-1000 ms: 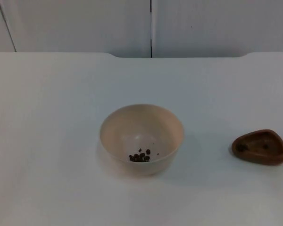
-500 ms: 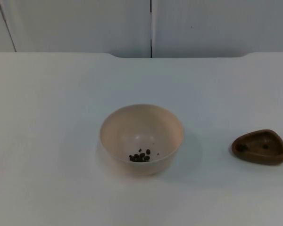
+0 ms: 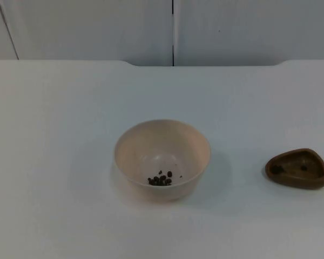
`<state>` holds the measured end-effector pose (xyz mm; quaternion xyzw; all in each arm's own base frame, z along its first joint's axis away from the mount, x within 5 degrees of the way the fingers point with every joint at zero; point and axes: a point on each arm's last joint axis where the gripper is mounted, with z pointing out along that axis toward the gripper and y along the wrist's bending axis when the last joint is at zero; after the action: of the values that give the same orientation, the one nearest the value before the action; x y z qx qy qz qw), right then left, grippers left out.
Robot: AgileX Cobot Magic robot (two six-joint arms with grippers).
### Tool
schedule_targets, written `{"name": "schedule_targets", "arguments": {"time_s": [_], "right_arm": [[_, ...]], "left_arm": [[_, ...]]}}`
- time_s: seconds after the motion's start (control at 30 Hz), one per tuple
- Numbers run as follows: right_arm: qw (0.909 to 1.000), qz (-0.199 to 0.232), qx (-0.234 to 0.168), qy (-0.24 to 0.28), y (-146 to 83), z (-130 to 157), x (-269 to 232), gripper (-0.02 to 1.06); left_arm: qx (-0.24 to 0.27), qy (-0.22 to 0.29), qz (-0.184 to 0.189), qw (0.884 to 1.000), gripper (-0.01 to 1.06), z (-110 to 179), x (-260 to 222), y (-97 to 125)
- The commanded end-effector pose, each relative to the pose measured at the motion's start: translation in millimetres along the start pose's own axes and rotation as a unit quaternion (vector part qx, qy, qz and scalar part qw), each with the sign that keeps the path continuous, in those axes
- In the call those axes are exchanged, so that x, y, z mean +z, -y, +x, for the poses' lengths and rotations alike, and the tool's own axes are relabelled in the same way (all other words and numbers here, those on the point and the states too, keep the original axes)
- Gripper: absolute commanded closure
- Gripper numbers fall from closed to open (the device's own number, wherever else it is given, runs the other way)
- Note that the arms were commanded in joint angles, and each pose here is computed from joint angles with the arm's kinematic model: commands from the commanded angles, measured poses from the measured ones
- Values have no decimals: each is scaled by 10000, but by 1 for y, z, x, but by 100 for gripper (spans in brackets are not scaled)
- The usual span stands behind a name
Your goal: Pick up the bowl with the left hand and pour the coffee beans from the cup into the bowl with the right hand.
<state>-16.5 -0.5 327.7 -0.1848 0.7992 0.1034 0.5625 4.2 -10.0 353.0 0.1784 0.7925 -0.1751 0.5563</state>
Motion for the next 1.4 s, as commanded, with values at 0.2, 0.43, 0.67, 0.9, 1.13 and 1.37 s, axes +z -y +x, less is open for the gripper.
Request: {"name": "schedule_targets", "arguments": {"time_s": [0.2,0.43,0.67,0.9,1.13,1.37], "right_arm": [[9997,-88,-99,-180,-2,8,6,22],[9997,-31,-241,-10,-2,18,-1,22],[9990,-72,-229,-365,-2,30,10,22],[9979,-30,-196,-623,-1,42,24,22],[9979,-20,-163,-624,0,42,24,22],[9980,61,-101,-628,1,42,24,22]], "left_arm": [[158,216,-35,9996,19,38,-9,-2],[225,-431,-190,9986,19,67,8,-8],[252,-786,-270,9962,19,77,12,-10],[192,-828,-347,9958,19,78,13,-11],[164,-826,-370,9958,19,78,13,-12],[164,-826,-370,9958,19,78,13,-12]]}}
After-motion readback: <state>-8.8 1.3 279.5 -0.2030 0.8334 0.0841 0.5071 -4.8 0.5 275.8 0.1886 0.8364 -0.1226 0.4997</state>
